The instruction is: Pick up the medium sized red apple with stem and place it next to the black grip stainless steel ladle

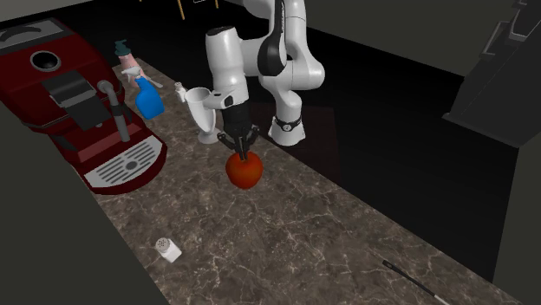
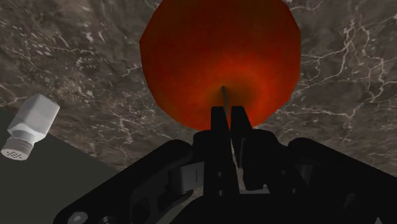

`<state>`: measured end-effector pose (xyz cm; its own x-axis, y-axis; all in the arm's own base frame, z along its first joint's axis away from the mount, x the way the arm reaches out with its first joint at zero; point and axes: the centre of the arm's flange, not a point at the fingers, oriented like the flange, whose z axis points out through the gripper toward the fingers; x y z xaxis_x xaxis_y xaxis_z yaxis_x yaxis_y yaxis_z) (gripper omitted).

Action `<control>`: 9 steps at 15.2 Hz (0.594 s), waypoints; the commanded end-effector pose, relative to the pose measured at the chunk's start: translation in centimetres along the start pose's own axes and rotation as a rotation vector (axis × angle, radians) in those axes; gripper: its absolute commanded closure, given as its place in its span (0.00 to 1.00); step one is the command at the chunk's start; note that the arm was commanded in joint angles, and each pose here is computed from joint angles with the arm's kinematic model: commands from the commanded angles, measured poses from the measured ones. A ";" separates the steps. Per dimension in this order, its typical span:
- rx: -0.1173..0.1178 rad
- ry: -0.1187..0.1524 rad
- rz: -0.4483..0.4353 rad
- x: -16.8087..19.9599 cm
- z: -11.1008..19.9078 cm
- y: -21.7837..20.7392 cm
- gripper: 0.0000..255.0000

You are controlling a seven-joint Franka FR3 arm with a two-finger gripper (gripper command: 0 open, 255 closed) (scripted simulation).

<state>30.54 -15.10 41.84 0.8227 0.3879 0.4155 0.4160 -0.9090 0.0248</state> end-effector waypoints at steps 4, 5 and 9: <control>0.000 0.000 0.000 1.1 -2.4 0.1 1.00; 0.000 0.000 0.000 1.3 -2.8 0.1 1.00; 0.000 0.000 0.000 2.2 -4.8 0.2 1.00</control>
<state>30.55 -15.05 46.63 0.8226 0.3879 0.4157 0.4161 -0.9090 0.0249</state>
